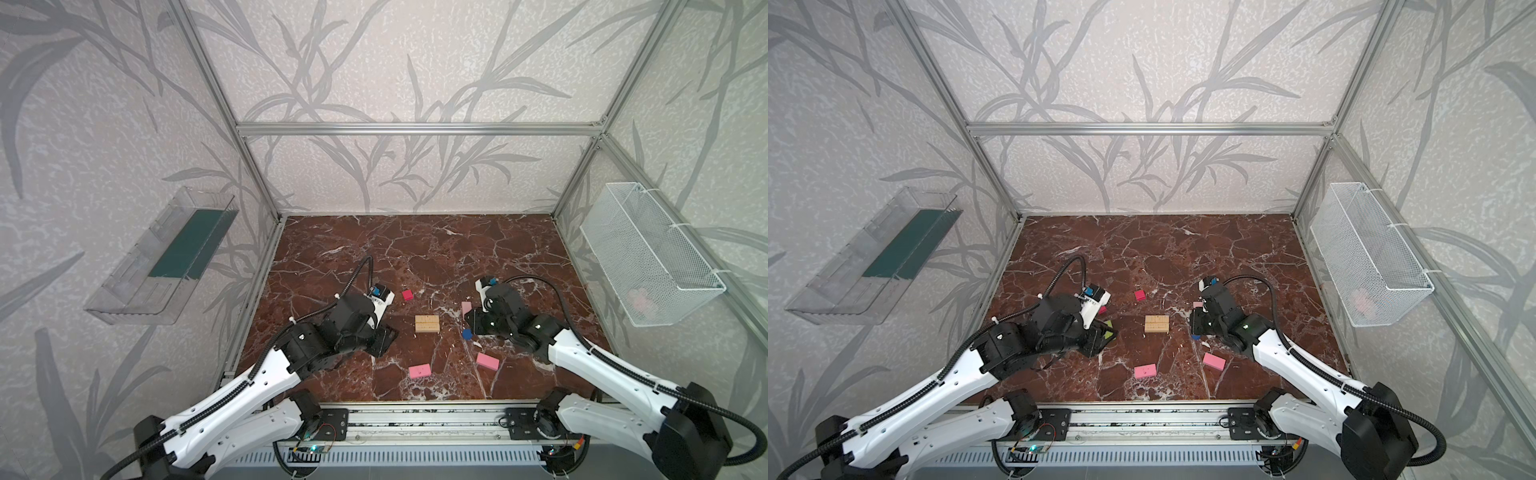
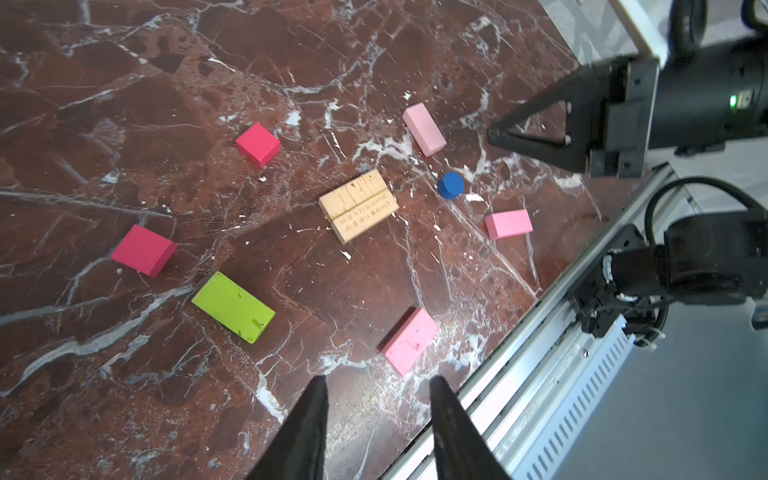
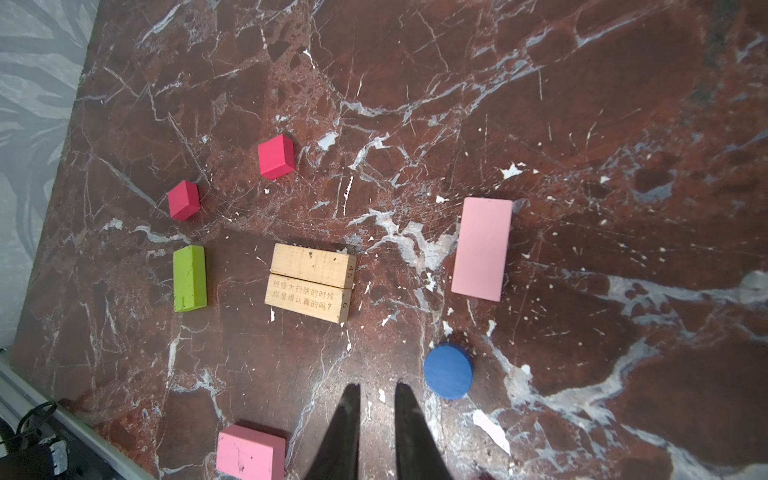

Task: Build the wood block tower
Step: 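Move the left gripper over the pink rectangular block nearest the robot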

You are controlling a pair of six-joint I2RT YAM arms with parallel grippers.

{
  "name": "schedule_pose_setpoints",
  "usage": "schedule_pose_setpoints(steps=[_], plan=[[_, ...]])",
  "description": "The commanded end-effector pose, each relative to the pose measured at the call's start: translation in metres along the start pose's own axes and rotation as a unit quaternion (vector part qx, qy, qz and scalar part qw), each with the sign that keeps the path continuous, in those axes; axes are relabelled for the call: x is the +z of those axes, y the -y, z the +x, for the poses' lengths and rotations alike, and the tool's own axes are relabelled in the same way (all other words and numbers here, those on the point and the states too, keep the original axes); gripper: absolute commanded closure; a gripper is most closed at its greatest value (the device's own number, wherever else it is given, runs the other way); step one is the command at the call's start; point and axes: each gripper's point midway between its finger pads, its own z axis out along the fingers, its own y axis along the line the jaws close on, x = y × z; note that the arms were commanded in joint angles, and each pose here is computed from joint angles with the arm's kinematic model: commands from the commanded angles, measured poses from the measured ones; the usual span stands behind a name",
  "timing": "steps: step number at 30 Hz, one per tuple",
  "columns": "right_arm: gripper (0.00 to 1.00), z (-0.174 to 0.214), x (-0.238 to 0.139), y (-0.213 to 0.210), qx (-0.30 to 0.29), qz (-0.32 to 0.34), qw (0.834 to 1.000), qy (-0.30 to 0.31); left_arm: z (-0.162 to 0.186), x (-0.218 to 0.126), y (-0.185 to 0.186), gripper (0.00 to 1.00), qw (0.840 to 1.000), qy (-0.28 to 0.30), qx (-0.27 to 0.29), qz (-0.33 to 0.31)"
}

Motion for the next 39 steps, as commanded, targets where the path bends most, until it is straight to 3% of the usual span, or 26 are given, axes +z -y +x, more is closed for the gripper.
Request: schedule_pose_setpoints(steps=[1, 9, 17, 28, 39], plan=[[0.78, -0.012, -0.018, -0.005, -0.009, -0.006, 1.000, 0.016, 0.017, 0.003, 0.005, 0.56, 0.999, -0.026, 0.042, 0.000], [0.72, -0.012, -0.035, 0.005, -0.007, -0.001, 0.999, 0.035, 0.045, 0.028, 0.031, 0.54, 0.988, -0.095, 0.124, 0.013], [0.69, -0.009, -0.041, 0.015, 0.002, 0.006, 0.999, 0.042, 0.075, 0.059, 0.050, 0.47, 0.959, -0.175, 0.225, -0.006], [0.67, -0.018, -0.074, 0.026, 0.006, 0.023, 0.994, 0.103, 0.082, 0.095, 0.055, 0.37, 0.941, -0.207, 0.267, -0.017], [0.64, -0.016, -0.085, 0.029, 0.004, 0.018, 0.992, 0.122, 0.092, 0.126, 0.041, 0.32, 0.922, -0.247, 0.295, -0.053]])
